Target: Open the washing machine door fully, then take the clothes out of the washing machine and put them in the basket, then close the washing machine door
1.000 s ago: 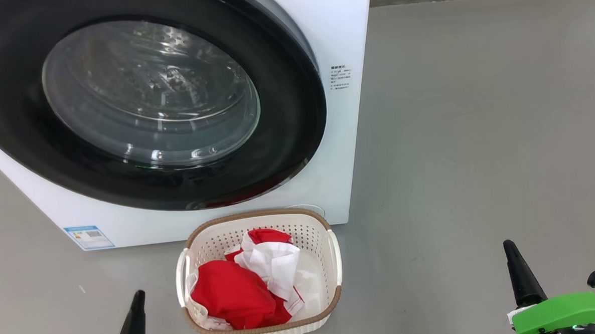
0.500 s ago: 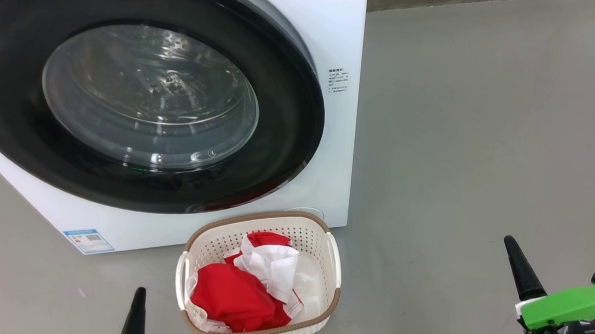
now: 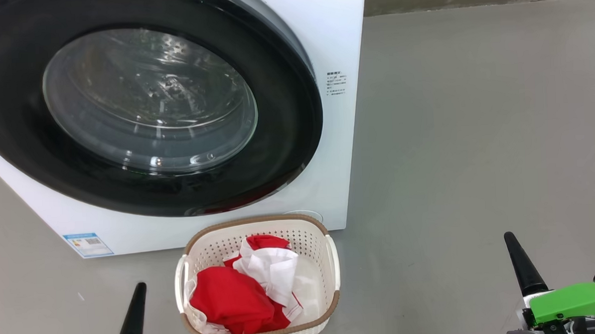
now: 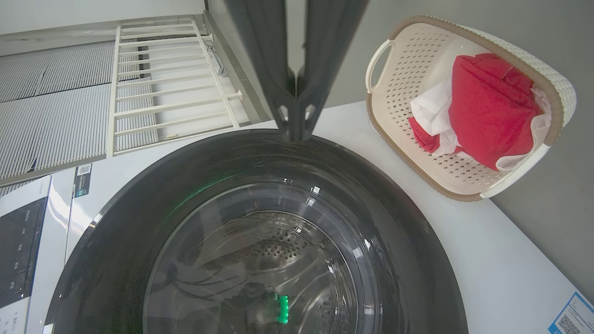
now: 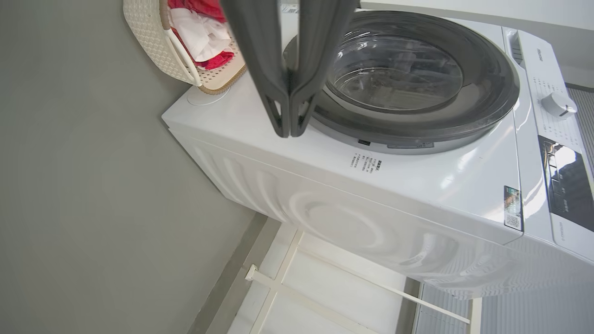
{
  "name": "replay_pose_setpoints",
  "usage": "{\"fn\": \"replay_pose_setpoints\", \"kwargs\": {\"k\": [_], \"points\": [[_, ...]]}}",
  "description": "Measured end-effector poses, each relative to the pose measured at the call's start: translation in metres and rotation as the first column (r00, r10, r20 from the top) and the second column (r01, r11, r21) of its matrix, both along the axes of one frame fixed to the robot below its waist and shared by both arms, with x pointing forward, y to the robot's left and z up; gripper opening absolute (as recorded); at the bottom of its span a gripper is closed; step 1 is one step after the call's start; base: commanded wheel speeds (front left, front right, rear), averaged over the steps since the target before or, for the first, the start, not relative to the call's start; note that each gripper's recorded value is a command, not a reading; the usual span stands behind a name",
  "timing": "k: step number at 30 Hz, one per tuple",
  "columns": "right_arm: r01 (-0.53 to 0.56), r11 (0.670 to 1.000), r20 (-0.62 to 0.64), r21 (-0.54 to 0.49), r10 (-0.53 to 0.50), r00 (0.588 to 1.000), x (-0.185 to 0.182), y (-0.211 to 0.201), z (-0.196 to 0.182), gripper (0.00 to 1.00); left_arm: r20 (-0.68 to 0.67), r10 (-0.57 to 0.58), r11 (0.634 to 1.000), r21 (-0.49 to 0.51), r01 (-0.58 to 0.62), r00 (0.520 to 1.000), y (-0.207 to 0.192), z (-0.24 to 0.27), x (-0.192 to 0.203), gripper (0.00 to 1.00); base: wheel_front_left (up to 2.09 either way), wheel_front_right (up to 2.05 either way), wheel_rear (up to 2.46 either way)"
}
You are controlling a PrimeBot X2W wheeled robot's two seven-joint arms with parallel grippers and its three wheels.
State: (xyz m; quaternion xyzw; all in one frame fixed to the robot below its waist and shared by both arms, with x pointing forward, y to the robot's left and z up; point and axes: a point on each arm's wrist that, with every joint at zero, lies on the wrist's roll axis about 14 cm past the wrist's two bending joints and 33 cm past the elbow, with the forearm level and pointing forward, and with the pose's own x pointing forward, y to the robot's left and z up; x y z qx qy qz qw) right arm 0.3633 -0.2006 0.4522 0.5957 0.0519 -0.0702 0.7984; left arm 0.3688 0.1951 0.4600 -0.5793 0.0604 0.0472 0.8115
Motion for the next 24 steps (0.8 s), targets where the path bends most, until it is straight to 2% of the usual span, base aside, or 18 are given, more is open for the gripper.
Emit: {"fn": "replay_pose_setpoints", "kwargs": {"k": [13,24], "points": [[0.006,0.992,0.04,0.123,-0.011,0.999,0.006,0.0,0.012,0.0,0.021,0.007,0.991,-0.133,-0.004,1.0,-0.003,0.007,0.003,0.0,0.0,0.0,0.0],[0.004,0.975,0.069,0.222,-0.019,0.997,0.009,-0.002,0.02,0.0,0.049,0.014,0.968,-0.25,-0.001,0.999,-0.006,0.016,0.007,0.0,0.0,0.0,0.0]]}}
